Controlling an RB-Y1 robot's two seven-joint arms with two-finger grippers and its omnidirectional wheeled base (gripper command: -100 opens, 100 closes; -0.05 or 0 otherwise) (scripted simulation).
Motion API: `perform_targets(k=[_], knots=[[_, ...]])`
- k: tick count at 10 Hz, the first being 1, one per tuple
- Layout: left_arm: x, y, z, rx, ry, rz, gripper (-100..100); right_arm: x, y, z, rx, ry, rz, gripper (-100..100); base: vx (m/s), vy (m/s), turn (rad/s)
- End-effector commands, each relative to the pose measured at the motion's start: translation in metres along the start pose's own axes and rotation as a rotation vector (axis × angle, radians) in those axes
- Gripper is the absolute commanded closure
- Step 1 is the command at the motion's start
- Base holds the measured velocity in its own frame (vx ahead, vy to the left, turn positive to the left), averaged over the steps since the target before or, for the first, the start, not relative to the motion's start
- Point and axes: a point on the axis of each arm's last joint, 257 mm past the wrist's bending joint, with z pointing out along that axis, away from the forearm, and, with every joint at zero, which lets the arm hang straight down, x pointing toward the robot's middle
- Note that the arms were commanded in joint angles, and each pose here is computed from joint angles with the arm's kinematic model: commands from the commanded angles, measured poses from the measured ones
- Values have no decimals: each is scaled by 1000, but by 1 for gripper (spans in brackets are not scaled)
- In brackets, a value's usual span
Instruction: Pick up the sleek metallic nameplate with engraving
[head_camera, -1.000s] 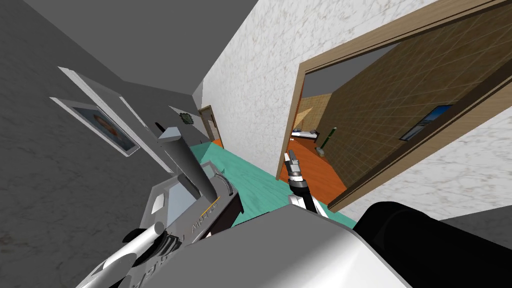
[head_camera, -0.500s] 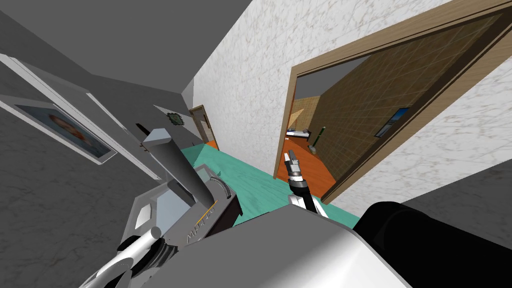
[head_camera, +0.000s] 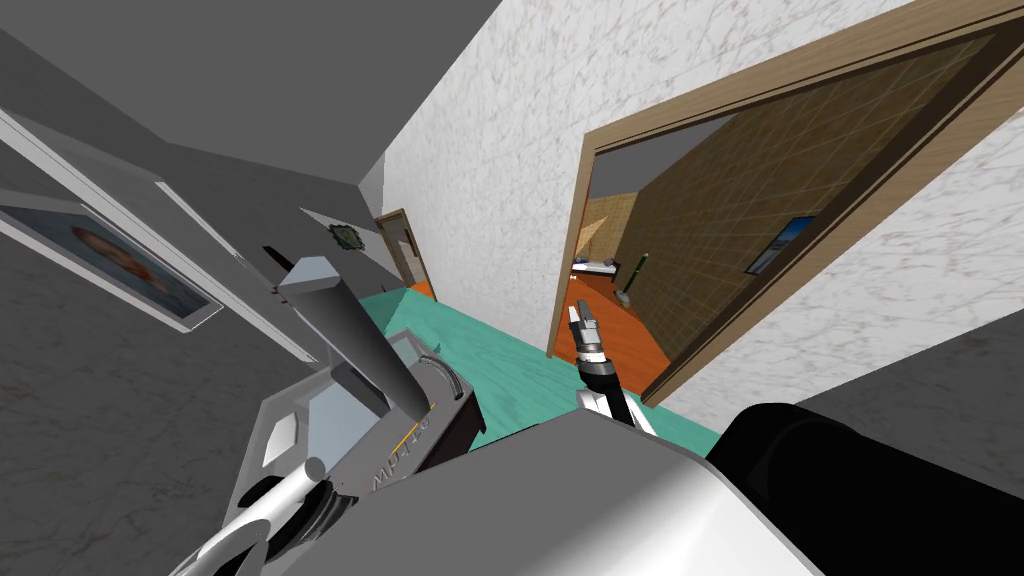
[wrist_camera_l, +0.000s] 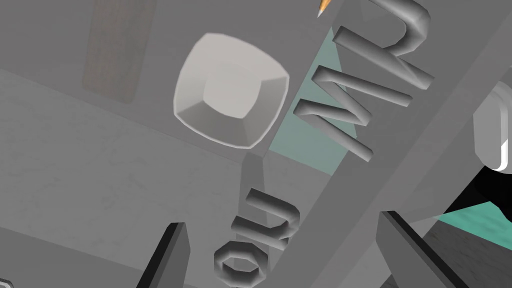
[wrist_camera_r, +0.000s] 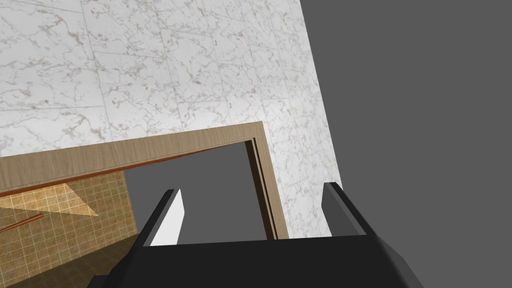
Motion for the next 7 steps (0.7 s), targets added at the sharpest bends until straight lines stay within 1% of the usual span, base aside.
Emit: perform_targets(k=[1, 3, 5, 6, 7], knots=[[0, 0, 2, 1, 1, 2, -100, 0, 0, 0, 0, 0, 0, 0, 0, 0, 0], [0, 12, 13, 3, 5, 10, -100, 0, 0, 0, 0, 0, 0, 0, 3, -3, 11], [-1, 12, 12, 2, 4, 8, -100, 0, 0, 0, 0, 0, 0, 0, 0, 0, 0], [0, 12, 12, 3, 5, 9, 100, 0, 0, 0, 0, 0, 0, 0, 0, 0, 0], [0, 10, 11, 7, 5, 9, 100, 0, 0, 0, 0, 0, 0, 0, 0, 0, 0]])
